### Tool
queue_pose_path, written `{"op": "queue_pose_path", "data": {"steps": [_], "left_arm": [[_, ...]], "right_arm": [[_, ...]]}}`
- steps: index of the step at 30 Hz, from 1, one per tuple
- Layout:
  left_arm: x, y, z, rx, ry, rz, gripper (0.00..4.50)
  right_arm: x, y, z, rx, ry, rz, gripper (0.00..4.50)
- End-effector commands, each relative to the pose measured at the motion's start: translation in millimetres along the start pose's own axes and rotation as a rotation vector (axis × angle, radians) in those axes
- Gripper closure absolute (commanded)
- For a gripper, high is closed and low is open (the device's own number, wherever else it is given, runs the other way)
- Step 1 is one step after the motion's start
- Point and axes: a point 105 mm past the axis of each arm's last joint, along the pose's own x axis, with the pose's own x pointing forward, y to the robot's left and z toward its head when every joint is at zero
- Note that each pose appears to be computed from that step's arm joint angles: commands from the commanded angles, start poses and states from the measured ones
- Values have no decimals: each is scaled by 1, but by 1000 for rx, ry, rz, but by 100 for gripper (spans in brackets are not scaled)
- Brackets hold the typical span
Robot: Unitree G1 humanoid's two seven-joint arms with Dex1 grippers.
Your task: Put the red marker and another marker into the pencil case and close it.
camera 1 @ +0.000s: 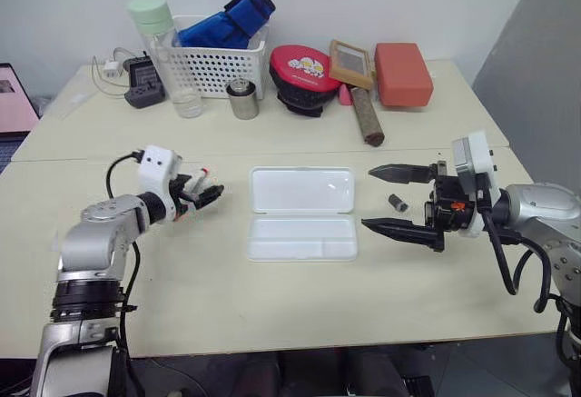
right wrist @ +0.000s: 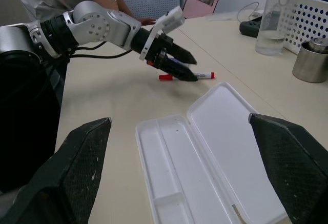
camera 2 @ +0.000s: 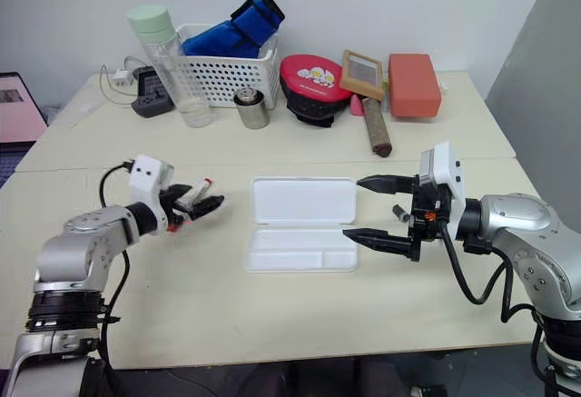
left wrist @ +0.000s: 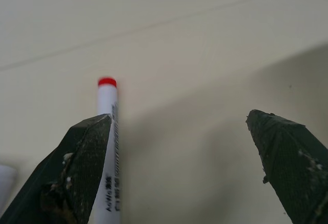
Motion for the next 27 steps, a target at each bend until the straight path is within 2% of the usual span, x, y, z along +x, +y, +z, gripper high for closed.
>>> {"op": "queue_pose_path", "data": {"steps": [1,4,9,14,18,21,24,27], "left_arm": [[2,14,-1,2,28,74,41],[5,18,-7,12,54,90,93],[7,23,-11,-12,67,111,148],[7,21,-5,26,36,108,249],[5,4,11,38,-42,37,334],[1,5,18,43,-67,51,322],[-7,27,28,34,-98,165,270],[-13,36,27,37,-80,205,200]], "right_arm": [[-3,2,10,-44,-19,-16,0],[-3,2,9,-44,-17,-22,0],[-4,3,11,-46,-18,-27,0],[-4,2,10,-41,-16,-29,0],[-3,2,8,-33,-16,-23,0],[-3,3,8,-32,-14,-22,0],[-3,1,7,-31,-10,-24,0],[-3,1,7,-30,-9,-24,0]]}}
